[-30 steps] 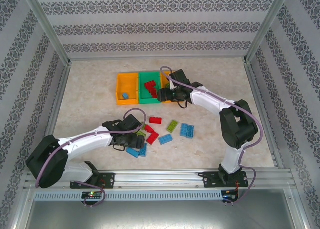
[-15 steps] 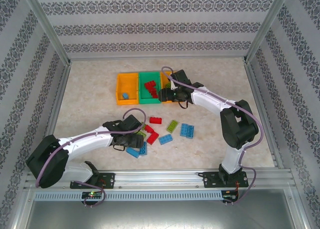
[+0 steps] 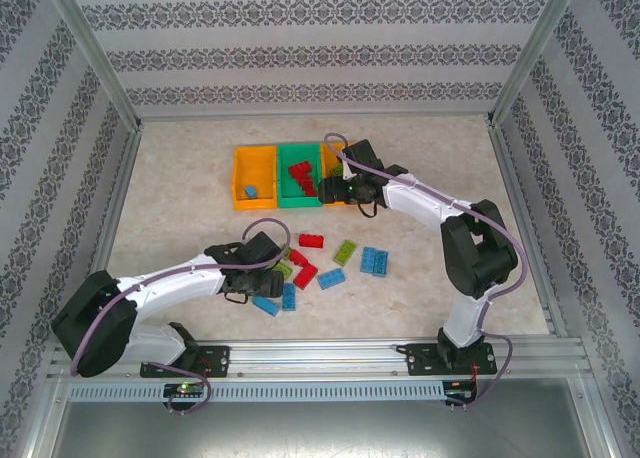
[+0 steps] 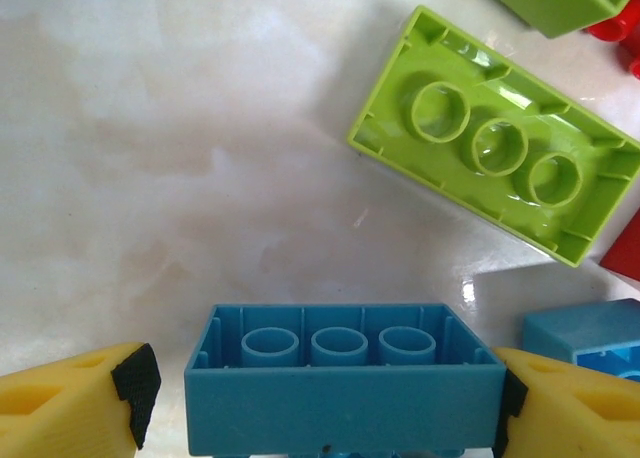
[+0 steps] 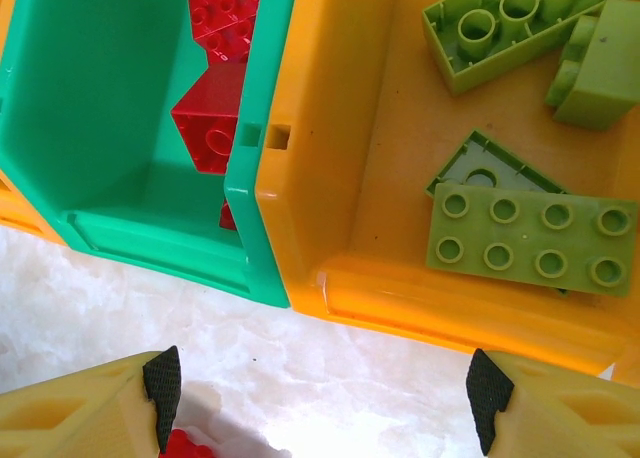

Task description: Sort the legos into containers by color

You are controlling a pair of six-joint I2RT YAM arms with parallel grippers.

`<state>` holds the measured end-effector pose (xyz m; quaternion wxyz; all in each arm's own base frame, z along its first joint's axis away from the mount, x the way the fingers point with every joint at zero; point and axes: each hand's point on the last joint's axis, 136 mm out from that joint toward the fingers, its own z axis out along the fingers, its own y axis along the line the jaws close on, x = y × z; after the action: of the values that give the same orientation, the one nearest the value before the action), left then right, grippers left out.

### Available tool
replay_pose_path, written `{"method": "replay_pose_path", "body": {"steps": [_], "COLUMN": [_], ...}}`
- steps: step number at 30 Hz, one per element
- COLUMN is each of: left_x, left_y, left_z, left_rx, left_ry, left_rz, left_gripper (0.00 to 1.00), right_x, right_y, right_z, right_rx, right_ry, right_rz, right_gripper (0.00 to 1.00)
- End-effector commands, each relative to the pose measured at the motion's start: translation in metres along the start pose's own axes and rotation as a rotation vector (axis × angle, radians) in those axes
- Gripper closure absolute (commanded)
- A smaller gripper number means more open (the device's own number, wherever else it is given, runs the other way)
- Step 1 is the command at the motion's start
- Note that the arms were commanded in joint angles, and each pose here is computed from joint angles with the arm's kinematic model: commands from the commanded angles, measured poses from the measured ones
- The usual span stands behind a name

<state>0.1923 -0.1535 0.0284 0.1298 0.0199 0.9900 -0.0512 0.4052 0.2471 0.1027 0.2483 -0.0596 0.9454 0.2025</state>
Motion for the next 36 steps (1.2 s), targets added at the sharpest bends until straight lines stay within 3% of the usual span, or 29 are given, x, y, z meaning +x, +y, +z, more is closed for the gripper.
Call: {"method": "replay_pose_path", "body": {"steps": [1, 14, 21, 30, 36], "left_x": [0.004, -0.001, -0.023, -0.102, -0.177], "left_y": [-0.002, 0.002, 0.013, 0.022, 0.033], "left_z": [0.002, 0.002, -0.022, -0.07, -0.086], "left_rx": [-0.002, -0.037, -0.102, -0.104, -0.061], "left_ry": [0.007, -0.003, -0.067, -0.215, -0.307], "left_rz": [0.006, -0.001, -0.002, -0.033, -0.115], "left_gripper": [0.16, 0.37, 0.38, 0.38, 0.38], "right_x": [-0.006, -0.007, -0.006, 0.014, 0.05], "right_y": [-0.002, -0.005, -0.005, -0.01, -0.01], "right_z": [-0.013, -0.015, -0.025, -0.051, -0.062], "right_rx": [0.003, 0.006, 0.006, 0.015, 0.045], "right_ry": [-0.034, -0.041, -0.057, -0.085, -0.078], "right_rz": [0.015, 0.019, 0.013, -0.002, 0.005], "right_gripper": [0.22, 0.22, 0.22, 0.22, 0.23]}}
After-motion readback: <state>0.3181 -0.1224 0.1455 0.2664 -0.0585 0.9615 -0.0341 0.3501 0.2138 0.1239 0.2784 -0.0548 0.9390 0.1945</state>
